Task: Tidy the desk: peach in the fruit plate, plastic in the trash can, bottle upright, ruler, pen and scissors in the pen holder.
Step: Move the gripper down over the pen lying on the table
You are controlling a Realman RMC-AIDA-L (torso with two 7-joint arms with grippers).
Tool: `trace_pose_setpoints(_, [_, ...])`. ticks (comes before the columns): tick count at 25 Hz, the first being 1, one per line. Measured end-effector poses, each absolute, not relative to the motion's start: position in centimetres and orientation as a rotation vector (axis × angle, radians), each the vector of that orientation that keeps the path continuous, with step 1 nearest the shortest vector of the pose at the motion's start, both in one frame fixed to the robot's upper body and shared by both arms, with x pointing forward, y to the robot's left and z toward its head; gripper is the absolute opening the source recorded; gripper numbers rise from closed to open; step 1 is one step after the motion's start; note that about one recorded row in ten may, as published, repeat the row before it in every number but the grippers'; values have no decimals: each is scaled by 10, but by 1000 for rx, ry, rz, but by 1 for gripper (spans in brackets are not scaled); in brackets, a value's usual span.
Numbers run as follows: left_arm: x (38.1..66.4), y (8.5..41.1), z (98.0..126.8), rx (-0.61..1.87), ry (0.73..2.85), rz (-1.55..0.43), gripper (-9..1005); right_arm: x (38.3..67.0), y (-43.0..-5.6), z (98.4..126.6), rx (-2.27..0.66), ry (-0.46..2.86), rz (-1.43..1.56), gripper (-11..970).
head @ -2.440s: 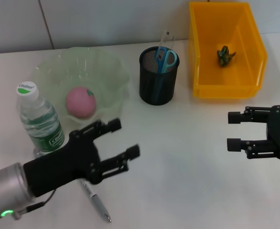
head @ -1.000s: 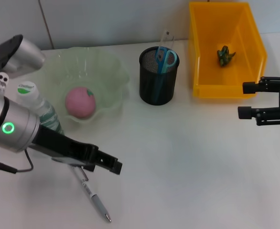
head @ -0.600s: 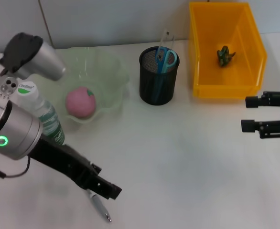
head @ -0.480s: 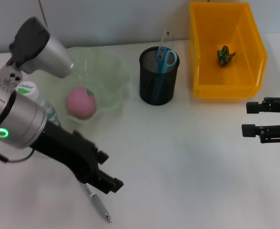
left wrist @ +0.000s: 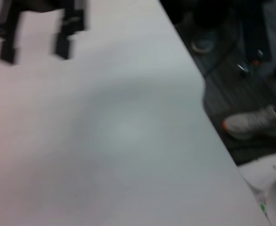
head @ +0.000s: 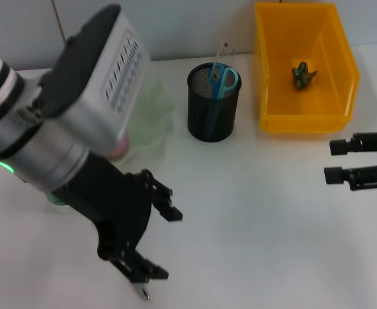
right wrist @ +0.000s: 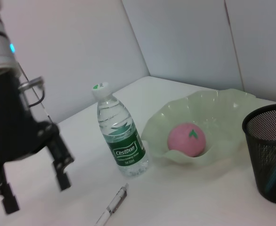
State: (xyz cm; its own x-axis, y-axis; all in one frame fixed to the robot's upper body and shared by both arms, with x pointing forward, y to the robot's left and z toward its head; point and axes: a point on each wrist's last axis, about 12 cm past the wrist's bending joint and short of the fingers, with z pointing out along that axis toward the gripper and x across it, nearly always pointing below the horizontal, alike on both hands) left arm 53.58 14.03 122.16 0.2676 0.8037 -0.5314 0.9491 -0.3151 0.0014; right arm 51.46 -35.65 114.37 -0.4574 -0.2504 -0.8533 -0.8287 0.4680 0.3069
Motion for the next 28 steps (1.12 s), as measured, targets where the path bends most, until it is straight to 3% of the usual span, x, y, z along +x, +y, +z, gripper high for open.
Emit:
trace_pose_setpoints(2, [530, 134, 1219, 2336, 1467, -598, 805, 525, -354, 1153, -915, 1965, 964, 759])
trace_pose_setpoints(8, [527, 130, 1214, 2411, 1406, -542, 806, 542, -345, 1167, -971, 1967, 959, 759])
trace_pose_setpoints(12, [529, 116, 1198, 2550, 1262, -372, 805, 555, -338, 1180, -1013, 1963, 949, 759])
trace_pose_setpoints(22, [527, 96, 1165, 2697, 1145, -134, 795, 565, -334, 1189, -1046, 2013, 916, 758])
trace_pose_setpoints(28, [526, 94, 1160, 2763, 1121, -81, 775, 565, -336, 1188, -1036, 2025, 914, 758])
